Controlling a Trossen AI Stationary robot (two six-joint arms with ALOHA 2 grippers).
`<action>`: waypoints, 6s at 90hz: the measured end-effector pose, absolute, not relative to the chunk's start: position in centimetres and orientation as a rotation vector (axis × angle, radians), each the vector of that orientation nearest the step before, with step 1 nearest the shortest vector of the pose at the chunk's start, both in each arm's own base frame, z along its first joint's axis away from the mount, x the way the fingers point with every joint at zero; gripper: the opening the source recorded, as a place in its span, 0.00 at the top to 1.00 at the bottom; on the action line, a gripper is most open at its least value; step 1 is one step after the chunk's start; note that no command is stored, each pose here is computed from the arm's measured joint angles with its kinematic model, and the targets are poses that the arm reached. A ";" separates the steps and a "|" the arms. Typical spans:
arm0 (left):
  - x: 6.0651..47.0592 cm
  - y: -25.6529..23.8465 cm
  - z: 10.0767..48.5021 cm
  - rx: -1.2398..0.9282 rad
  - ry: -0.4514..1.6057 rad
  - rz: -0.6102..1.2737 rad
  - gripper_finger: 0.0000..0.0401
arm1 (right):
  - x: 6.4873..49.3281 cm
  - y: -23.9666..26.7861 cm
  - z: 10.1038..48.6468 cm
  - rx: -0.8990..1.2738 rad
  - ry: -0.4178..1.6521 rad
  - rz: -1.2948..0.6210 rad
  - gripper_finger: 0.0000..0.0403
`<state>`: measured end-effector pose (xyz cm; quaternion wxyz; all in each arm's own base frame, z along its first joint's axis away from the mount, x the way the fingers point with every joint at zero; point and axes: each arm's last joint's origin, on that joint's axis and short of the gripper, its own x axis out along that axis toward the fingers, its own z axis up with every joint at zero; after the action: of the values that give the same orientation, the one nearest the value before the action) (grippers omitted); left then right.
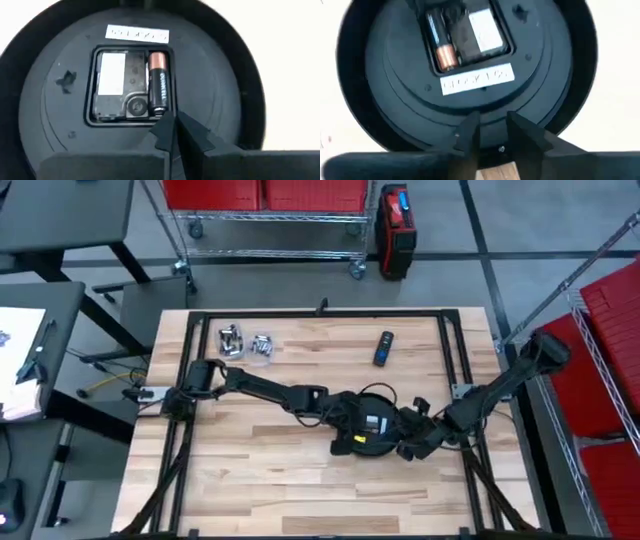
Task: Insert battery
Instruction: Insert the brown battery into the wall clock
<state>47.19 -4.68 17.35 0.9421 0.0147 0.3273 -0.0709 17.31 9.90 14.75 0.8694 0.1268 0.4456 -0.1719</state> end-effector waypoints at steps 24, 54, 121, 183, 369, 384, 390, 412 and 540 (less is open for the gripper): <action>47.3 -4.6 17.5 0.030 0.647 -0.143 1.00 | 18.0 10.2 14.1 0.283 0.923 -0.353 0.96; 48.0 -4.2 16.6 0.064 0.606 -0.144 1.00 | 18.8 10.6 13.6 0.308 0.905 -0.339 1.00; 47.7 -2.5 24.3 0.191 0.635 -0.074 1.00 | 18.1 10.1 14.9 0.305 0.905 -0.285 1.00; 38.5 3.2 35.3 0.306 0.720 0.060 1.00 | 17.5 10.0 18.9 0.206 0.751 -0.022 0.84; 32.1 3.1 41.1 0.310 0.654 0.082 1.00 | 22.1 2.6 19.4 0.913 0.186 0.044 1.00; 31.9 3.0 41.2 0.303 0.654 0.083 1.00 | 22.2 1.0 17.7 0.987 0.066 0.065 1.00; 31.9 3.0 41.1 0.297 0.659 0.084 1.00 | 22.4 0.6 17.0 1.013 0.045 0.070 1.00; 31.8 3.0 41.1 0.286 0.668 0.086 1.00 | 23.3 0.2 16.0 1.127 -0.115 0.222 1.00; 41.5 4.3 29.9 0.352 0.808 -0.247 0.32 | 24.2 0.9 16.0 1.145 -0.041 0.306 1.00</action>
<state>41.55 4.25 29.90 0.8971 0.1700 0.3901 -0.1192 24.19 0.87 15.95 0.8292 0.5396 -0.0193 0.1442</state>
